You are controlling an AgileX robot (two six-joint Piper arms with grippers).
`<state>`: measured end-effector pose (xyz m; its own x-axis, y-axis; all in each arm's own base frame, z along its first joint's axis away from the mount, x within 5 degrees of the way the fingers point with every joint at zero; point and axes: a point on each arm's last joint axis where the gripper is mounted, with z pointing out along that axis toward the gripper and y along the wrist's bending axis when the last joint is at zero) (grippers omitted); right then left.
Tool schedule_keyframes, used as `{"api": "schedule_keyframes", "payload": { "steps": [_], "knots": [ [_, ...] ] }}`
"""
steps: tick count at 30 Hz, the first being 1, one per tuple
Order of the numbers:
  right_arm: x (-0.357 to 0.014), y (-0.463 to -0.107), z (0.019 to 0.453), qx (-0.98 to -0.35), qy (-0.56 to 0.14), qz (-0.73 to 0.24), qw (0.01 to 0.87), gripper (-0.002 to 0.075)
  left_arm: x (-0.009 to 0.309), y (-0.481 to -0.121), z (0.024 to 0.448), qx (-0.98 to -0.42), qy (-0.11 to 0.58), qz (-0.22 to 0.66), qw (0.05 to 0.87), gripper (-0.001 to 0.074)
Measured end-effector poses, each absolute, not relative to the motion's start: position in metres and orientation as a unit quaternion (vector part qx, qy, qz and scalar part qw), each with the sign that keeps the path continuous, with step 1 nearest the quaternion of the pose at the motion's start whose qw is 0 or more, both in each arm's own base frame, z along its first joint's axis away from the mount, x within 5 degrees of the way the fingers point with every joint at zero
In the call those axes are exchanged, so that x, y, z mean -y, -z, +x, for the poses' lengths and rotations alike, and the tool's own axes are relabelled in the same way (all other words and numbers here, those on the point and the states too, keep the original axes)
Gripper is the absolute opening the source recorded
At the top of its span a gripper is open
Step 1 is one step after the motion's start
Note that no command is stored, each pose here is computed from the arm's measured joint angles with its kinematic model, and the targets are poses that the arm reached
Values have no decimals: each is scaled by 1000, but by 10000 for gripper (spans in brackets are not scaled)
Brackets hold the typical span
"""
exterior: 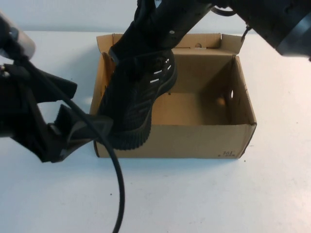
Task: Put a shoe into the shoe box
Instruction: Hand over the shoe
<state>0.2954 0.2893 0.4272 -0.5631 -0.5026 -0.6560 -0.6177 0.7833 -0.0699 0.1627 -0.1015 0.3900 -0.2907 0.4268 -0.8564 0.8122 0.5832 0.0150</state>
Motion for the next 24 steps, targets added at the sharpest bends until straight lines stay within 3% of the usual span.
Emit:
{"api": "schedule_keyframes", "payload": {
  "steps": [6,11,24],
  "knots": [
    [-296,-415,303,-885,-82,-319,328,13,124,-382,177,-757,198,425,455,670],
    [-288,-415,310,-892,-86,-302,327,13,138,-369,193,-775,211,403,439,670],
    [-278,-415,319,-899,-130,-283,306,13,149,-345,230,-804,198,348,440,670]
  ]
}}
